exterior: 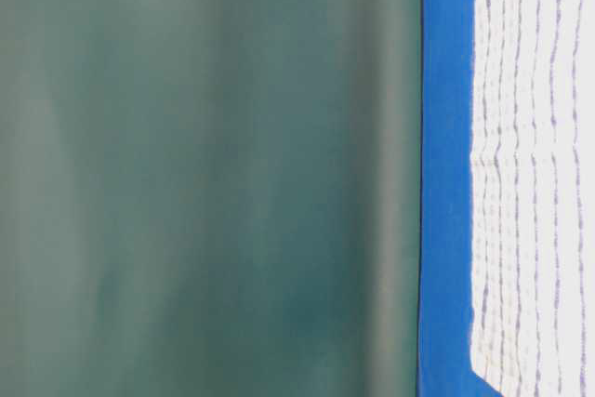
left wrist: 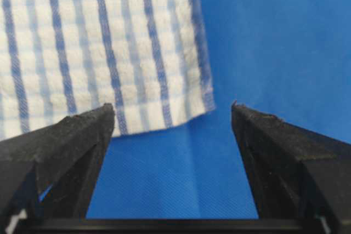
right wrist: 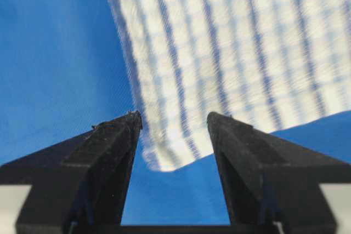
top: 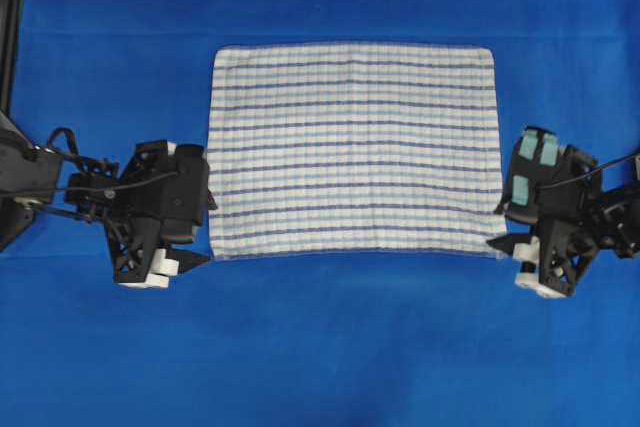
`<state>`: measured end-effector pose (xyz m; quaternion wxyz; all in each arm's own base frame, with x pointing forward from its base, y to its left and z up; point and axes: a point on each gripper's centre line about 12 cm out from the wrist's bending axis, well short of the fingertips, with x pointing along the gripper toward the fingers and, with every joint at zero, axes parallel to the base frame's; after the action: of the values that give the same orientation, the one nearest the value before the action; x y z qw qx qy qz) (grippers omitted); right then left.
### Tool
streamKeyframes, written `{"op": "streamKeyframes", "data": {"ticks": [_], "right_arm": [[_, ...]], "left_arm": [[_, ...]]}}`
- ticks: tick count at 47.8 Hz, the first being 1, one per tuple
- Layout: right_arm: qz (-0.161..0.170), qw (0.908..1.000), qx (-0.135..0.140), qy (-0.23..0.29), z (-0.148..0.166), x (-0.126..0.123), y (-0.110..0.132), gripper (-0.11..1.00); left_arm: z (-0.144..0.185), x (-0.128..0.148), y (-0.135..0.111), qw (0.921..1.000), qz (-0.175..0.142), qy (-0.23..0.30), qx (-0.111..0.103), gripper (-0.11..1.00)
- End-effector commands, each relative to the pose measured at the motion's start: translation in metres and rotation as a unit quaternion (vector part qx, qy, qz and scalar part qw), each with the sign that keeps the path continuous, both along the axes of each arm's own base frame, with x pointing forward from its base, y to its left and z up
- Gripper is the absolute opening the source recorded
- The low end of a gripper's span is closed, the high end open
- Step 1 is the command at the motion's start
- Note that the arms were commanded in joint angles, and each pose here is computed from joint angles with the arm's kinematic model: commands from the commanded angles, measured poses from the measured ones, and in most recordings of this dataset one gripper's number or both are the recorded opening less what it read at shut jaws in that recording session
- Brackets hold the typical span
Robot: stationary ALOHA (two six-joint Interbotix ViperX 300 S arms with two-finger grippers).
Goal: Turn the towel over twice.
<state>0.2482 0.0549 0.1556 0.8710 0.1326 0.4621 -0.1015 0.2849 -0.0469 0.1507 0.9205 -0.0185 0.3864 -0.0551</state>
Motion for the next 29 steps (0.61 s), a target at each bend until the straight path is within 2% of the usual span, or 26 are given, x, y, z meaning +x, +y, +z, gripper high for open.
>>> {"op": "streamKeyframes", "data": {"ticks": [1,6,13,18,25,29], "right_arm": [[0.001,0.9993,-0.016,-0.032,0.026,0.003,-0.004,0.58],[-0.002,0.9969,-0.05,-0.06,0.049,-0.003,-0.014,0.58],[-0.01,0.9907,-0.082,-0.109,0.077,-0.015,-0.03,0.58],[-0.016,0.983,-0.098,-0.154,0.098,-0.026,-0.041,0.58],[-0.016,0.9716,-0.122,-0.202,0.123,-0.042,-0.052,0.58],[-0.015,0.9665,-0.139,-0.215,0.134,-0.051,-0.057,0.58]], "left_arm": [[0.027,0.004,0.004,0.9993,0.007,-0.036,-0.005,0.8],[0.043,-0.001,0.012,0.9981,0.017,-0.06,-0.004,0.8],[0.072,-0.009,0.026,0.9931,0.038,-0.111,-0.006,0.79],[0.091,-0.016,0.036,0.9878,0.053,-0.146,-0.004,0.79],[0.115,-0.03,0.051,0.9789,0.071,-0.191,0.012,0.79],[0.125,-0.039,0.059,0.9738,0.078,-0.212,0.028,0.79]]}}
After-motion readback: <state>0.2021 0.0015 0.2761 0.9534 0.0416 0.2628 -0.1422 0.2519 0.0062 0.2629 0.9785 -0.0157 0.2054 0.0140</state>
